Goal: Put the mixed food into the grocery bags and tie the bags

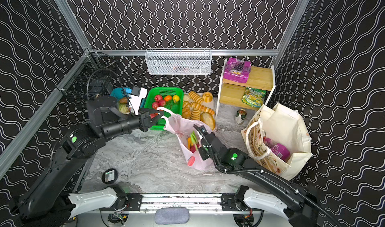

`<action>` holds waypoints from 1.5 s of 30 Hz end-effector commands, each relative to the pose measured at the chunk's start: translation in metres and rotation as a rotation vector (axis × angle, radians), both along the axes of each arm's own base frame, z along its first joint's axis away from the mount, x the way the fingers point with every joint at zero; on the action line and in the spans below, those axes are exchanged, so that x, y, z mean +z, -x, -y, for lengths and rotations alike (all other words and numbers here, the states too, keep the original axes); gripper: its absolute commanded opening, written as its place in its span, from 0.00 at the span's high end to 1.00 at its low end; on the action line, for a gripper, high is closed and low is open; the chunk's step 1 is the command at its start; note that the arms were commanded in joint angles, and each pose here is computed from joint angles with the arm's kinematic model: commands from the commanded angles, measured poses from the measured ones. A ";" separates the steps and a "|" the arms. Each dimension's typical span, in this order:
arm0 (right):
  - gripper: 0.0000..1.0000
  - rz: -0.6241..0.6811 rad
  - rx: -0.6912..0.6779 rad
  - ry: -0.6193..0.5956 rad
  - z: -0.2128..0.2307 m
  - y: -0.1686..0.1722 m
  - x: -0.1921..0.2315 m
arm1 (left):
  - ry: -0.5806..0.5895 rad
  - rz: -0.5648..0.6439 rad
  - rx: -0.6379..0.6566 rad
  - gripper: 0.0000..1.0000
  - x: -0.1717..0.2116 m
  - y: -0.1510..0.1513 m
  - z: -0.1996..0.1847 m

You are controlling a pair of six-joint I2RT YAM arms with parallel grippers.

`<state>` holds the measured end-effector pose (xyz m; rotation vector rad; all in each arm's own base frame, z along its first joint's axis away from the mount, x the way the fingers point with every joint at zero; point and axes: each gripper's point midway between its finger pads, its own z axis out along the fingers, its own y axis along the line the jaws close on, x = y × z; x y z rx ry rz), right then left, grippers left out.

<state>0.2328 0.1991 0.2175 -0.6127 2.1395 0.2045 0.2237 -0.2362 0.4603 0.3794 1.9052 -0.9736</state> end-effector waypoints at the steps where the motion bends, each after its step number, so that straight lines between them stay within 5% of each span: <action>1: 1.00 0.058 0.118 -0.103 -0.010 0.006 0.036 | 0.024 0.023 0.055 1.00 0.011 -0.001 -0.011; 6: 1.00 -0.013 0.129 -0.236 0.000 -0.006 0.061 | 0.021 -0.053 0.063 1.00 0.009 0.006 -0.016; 11: 0.54 -0.212 0.084 -0.318 -0.023 -0.017 0.065 | 0.060 -0.102 0.073 1.00 0.002 0.006 -0.014; 14: 0.48 -0.349 0.008 -0.434 -0.041 -0.025 0.058 | 0.059 -0.117 0.080 1.00 -0.001 0.004 -0.013; 17: 0.45 -0.423 -0.030 -0.427 -0.062 -0.027 0.042 | 0.056 -0.117 0.090 1.00 0.000 0.002 -0.014; 27: 0.36 -0.221 -0.197 -0.400 -0.081 -0.022 0.064 | 0.049 -0.136 0.107 1.00 -0.007 -0.003 -0.012; 29: 0.01 -0.199 -0.188 -0.384 -0.087 -0.018 0.065 | 0.058 -0.132 0.105 1.00 -0.005 -0.003 -0.012; 35: 0.01 -0.195 -0.280 -0.267 -0.111 -0.031 0.042 | 0.077 -0.133 0.091 1.00 -0.004 -0.003 -0.009; 39: 0.07 -0.142 -0.485 -0.165 -0.084 -0.045 0.018 | 0.075 -0.128 0.103 1.00 -0.003 0.000 -0.014; 41: 0.26 -0.097 -0.503 -0.146 -0.071 -0.049 0.020 | 0.064 -0.120 0.141 1.00 -0.004 -0.001 -0.022; 43: 0.68 -0.087 -0.475 -0.156 -0.062 -0.052 0.026 | 0.039 -0.114 0.204 1.00 -0.008 -0.004 -0.035; 45: 0.82 -0.087 -0.438 -0.160 -0.051 -0.054 0.035 | 0.010 -0.108 0.256 1.00 -0.012 -0.005 -0.046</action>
